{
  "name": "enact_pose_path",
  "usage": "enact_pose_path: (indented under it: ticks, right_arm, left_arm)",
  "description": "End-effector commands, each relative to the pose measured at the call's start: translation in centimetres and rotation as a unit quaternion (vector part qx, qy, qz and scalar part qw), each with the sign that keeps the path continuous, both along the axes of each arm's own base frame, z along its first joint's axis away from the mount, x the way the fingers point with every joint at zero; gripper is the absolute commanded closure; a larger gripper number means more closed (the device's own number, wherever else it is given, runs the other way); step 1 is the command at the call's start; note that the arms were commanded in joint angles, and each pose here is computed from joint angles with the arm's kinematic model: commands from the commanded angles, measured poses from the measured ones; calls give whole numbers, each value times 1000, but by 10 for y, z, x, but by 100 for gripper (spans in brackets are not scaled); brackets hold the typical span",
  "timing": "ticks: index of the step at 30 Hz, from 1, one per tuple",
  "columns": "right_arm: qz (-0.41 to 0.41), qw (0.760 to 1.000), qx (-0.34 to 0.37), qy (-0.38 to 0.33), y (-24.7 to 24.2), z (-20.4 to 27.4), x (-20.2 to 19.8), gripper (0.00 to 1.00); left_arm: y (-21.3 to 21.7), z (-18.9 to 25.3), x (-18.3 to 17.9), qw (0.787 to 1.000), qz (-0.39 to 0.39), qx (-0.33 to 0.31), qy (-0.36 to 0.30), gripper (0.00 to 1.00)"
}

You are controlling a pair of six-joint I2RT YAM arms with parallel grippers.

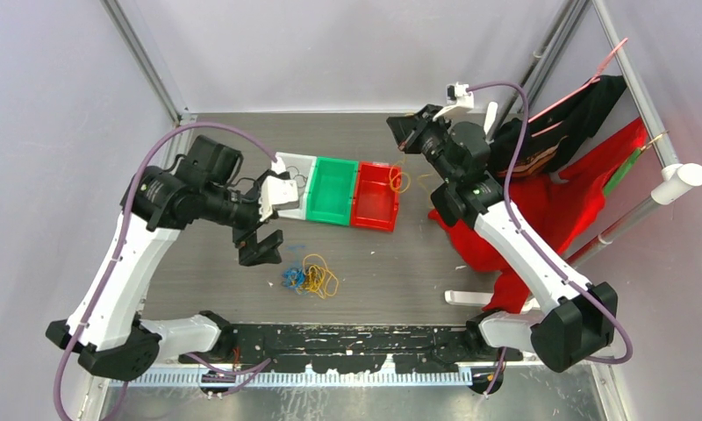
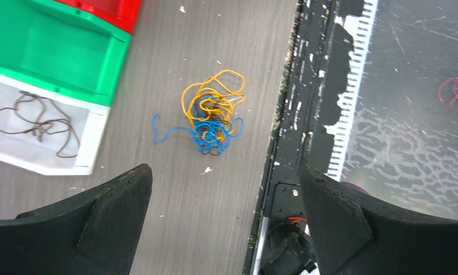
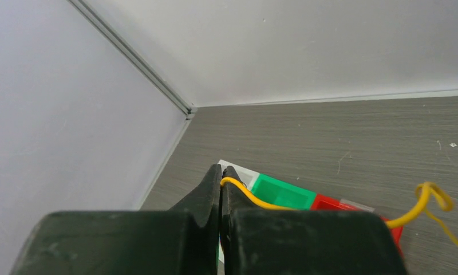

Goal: Untangle the cables

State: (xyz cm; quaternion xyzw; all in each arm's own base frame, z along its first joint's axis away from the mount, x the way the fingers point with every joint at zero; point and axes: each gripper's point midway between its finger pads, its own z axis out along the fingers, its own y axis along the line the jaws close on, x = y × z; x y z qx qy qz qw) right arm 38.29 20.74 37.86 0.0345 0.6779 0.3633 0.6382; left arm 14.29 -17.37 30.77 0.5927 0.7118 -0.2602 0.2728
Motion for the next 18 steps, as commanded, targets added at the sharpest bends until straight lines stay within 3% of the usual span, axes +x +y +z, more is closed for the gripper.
enact_pose_path:
  ticks: [1,9,18]
  right_arm:
    - [19,998,-15,-59,2,40,-8,99]
    - [50,990,-11,-128,6,94,-25,99]
    - [112,981,9,-160,22,120,-44,99]
  left_arm:
    - [-3,16,21,997,27,-22,-65,1]
    - [-2,21,39,994,74,-21,-84,1]
    - [-2,35,47,988,96,-39,-113,1]
